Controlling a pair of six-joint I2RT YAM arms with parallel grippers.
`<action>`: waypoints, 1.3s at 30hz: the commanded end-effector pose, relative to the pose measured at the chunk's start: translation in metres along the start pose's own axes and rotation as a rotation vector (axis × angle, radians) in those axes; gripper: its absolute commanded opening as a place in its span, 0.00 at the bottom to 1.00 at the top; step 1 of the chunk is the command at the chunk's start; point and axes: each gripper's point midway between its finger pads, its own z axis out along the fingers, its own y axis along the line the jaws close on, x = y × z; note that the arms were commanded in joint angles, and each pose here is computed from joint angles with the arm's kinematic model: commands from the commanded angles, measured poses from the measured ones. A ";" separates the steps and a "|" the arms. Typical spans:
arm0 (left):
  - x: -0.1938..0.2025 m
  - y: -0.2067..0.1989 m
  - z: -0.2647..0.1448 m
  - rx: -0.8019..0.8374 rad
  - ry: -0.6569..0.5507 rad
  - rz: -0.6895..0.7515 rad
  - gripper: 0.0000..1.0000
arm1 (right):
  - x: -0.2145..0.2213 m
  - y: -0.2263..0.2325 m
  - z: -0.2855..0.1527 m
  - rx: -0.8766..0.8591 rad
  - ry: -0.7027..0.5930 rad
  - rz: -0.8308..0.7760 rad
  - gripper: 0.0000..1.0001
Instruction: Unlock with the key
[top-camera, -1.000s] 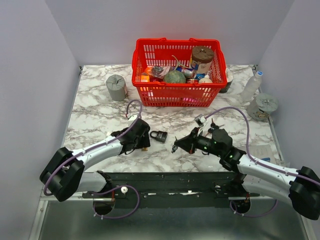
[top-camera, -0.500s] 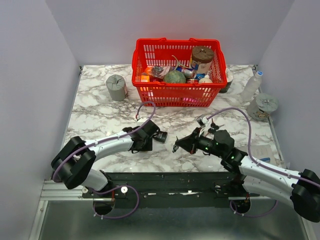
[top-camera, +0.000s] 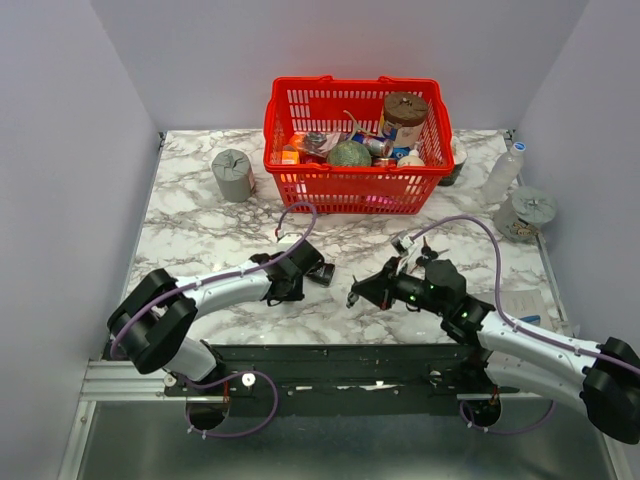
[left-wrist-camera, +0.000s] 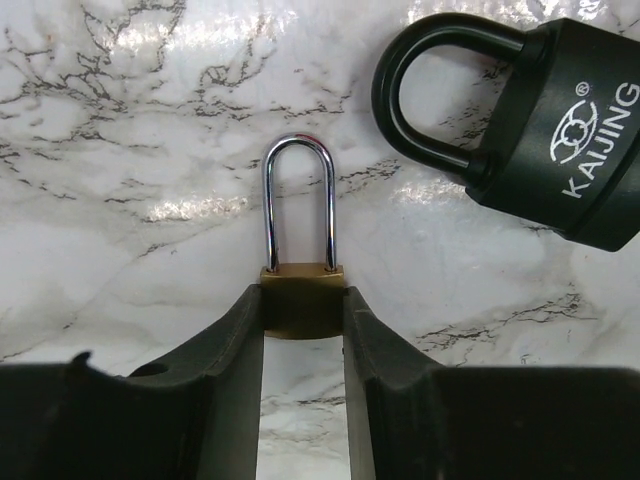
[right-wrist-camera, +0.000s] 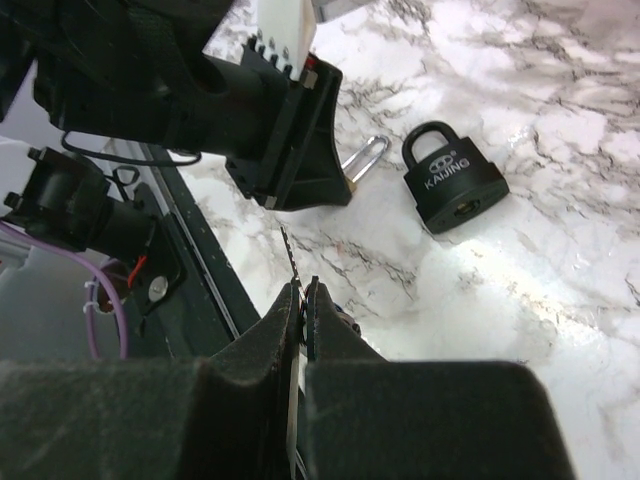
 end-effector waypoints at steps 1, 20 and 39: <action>0.000 0.006 0.003 -0.007 -0.048 -0.035 0.05 | 0.000 -0.007 0.006 0.045 0.046 -0.007 0.01; -0.124 -0.047 -0.057 0.392 -0.300 -0.223 0.00 | 0.025 0.016 0.052 0.017 0.201 0.162 0.01; -0.134 -0.051 -0.068 0.492 -0.378 -0.324 0.00 | 0.020 0.007 0.117 0.069 0.253 0.376 0.01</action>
